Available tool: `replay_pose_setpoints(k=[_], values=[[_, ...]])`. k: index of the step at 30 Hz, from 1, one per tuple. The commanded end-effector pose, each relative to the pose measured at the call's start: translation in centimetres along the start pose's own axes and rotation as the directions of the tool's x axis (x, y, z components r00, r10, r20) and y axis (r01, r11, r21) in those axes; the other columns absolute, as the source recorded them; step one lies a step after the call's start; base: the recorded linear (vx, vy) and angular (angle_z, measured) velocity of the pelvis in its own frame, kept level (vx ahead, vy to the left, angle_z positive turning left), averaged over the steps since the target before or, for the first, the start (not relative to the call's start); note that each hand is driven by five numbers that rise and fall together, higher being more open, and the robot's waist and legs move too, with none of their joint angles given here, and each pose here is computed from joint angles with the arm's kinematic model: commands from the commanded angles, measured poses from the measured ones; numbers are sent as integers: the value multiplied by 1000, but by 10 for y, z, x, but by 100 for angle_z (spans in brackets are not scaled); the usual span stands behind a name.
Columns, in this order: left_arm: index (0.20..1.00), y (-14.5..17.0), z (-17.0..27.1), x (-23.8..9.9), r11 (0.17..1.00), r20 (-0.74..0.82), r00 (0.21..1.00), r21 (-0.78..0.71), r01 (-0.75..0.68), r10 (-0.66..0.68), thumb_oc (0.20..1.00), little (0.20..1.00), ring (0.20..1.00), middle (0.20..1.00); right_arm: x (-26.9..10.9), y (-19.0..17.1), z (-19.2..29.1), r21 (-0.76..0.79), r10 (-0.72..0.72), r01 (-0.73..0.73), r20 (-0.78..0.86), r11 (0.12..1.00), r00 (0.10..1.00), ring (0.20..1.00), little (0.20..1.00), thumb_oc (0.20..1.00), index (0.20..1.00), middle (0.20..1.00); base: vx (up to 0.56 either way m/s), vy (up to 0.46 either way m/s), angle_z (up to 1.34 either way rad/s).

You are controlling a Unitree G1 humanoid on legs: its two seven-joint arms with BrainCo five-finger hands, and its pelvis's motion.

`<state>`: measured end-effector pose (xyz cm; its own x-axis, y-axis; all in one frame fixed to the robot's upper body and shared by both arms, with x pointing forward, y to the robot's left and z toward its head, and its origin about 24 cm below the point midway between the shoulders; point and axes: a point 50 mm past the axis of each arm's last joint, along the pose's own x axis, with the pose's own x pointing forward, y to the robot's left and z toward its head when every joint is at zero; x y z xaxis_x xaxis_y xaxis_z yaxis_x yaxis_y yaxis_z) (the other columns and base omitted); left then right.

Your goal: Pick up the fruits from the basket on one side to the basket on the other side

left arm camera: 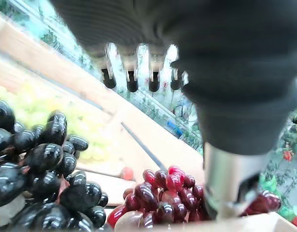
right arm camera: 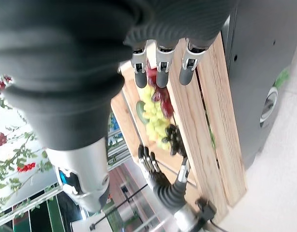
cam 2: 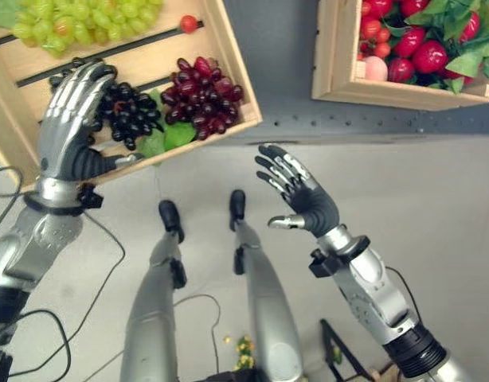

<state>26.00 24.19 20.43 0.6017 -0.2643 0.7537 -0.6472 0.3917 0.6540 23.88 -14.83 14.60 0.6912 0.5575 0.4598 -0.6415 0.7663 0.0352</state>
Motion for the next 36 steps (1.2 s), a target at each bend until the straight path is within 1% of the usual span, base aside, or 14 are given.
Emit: replay_pose_setpoints(k=[1,2,4,7,10,14,20,24,26,31,33,34,35,36], values=[[1000,12,8,-21,997,-3,1000,-80,10,-11,1000,1000,1000,1000,3,8,27,-56,50,-43,118,997,992,1000,1000,1000,1000,1000,11,-22,-23],[1000,16,11,-34,995,-20,1000,-98,17,-19,1000,1000,1000,1000,0,8,28,-68,53,-45,118,997,992,1000,1000,1000,1000,1000,15,-32,-21],[1000,22,10,-46,993,-56,998,-120,13,-20,1000,1000,1000,1000,-2,8,30,-80,48,-39,117,996,992,1000,1000,1000,1000,1000,5,-14,-6],[1000,31,10,-56,991,-83,996,-132,12,-23,1000,1000,1000,1000,-5,8,33,-97,49,-38,113,995,992,1000,1000,1000,1000,1000,4,-6,14],[1000,36,10,-63,990,-99,994,-137,27,-41,1000,1000,1000,1000,-8,8,35,-113,53,-41,108,993,993,1000,1000,1000,1000,1000,-1,-6,8],[1000,46,14,-63,988,-92,995,-151,11,-25,1000,1000,1000,1000,-11,6,36,-130,47,-34,98,991,994,1000,1000,1000,1000,1000,-5,-2,5],[1000,59,22,-42,992,11,1000,-129,-18,20,1000,1000,1000,1000,-12,3,37,-157,56,-44,73,987,996,1000,1000,1000,1000,1000,-10,8,7],[1000,65,21,-31,994,47,998,-105,-27,32,1000,1000,1000,1000,-12,2,36,-158,59,-49,60,986,996,1000,1000,1000,1000,1000,0,0,0],[1000,70,21,-15,997,98,994,-71,-41,48,1000,1000,1000,1000,-11,-1,34,-152,62,-54,46,987,997,1000,1000,1000,1000,1000,-6,33,-2],[1000,73,22,11,998,162,986,-55,-34,42,1000,1000,1000,1000,-9,-4,28,-140,61,-59,14,988,998,1000,1000,1000,1000,1000,-3,8,-1],[1000,72,24,36,1000,230,973,9,2,-4,1000,1000,1000,1000,-7,-5,23,-119,76,-77,-16,990,997,1000,1000,1000,1000,1000,-2,16,0],[1000,72,24,37,1000,233,972,8,3,-4,1000,1000,1000,1000,-8,-5,23,-120,73,-74,-15,990,997,1000,1000,1000,1000,1000,0,0,0],[1000,71,26,54,1000,263,965,19,13,-17,1000,1000,1000,1000,-7,-5,18,-100,86,-90,-41,991,995,1000,1000,1000,1000,1000,0,0,0],[1000,70,26,56,1000,268,963,17,14,-18,1000,1000,1000,1000,-7,-5,18,-102,82,-85,-39,991,996,1000,1000,1000,1000,1000,-1,15,3]])
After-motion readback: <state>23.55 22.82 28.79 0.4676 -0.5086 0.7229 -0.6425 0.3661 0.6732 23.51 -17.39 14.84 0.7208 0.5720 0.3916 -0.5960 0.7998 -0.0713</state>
